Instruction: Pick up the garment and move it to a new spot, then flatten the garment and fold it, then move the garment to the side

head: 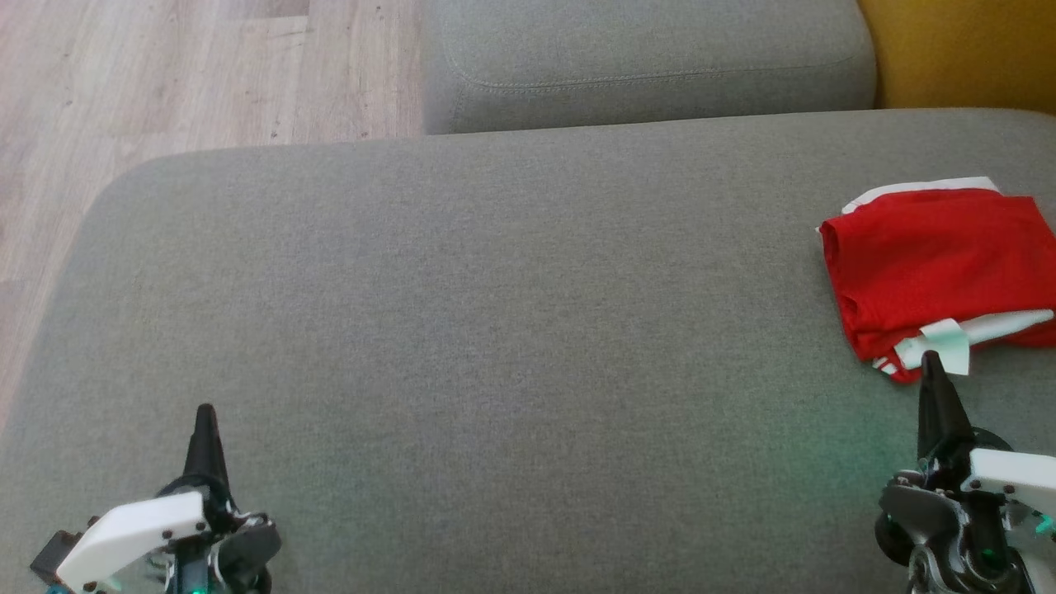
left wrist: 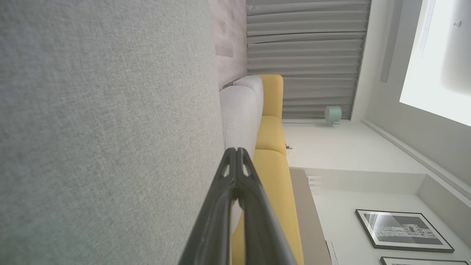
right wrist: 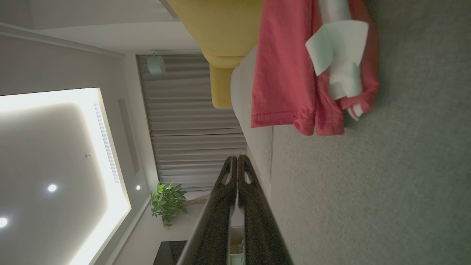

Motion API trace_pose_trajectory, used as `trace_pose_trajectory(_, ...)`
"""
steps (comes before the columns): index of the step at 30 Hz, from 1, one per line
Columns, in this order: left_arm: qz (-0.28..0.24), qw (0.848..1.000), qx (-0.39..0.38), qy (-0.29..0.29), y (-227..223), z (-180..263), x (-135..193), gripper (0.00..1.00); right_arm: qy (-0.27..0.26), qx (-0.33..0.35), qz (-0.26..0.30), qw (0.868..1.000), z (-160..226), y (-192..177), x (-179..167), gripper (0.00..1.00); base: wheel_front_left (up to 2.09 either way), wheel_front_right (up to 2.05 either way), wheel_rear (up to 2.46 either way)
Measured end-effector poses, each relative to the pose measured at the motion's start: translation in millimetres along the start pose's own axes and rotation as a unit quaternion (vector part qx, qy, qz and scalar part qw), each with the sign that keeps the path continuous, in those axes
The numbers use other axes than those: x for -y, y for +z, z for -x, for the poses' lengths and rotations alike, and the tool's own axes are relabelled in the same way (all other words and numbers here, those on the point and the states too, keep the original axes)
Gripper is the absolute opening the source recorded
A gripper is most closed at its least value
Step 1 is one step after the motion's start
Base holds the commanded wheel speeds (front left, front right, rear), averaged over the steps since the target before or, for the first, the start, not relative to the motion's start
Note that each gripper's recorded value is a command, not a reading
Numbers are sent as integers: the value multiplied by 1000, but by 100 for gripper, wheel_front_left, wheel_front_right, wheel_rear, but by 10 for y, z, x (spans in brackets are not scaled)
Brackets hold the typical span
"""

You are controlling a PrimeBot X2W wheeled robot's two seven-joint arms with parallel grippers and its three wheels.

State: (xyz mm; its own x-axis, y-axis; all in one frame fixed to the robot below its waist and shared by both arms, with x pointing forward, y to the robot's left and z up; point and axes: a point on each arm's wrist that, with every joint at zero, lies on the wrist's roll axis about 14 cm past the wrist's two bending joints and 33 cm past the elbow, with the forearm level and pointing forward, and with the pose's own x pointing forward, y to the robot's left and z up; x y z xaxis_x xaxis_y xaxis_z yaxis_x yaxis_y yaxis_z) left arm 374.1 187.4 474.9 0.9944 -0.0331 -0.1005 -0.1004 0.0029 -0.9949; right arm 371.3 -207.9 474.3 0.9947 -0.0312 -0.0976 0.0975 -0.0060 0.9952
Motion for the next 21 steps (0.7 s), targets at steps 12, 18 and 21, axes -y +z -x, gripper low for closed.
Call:
trace_pose_trajectory(12,0,1000,0,0,0,0,1,0,0,0,0,1000,0,0,0,0,0,0,0)
trace_pose_trajectory(18,0,1000,0,0,0,0,1,0,0,0,0,1000,0,0,0,0,0,0,0)
trace_pose_trajectory(21,0,1000,0,0,0,0,1,0,0,0,0,1000,0,0,0,0,0,0,0)
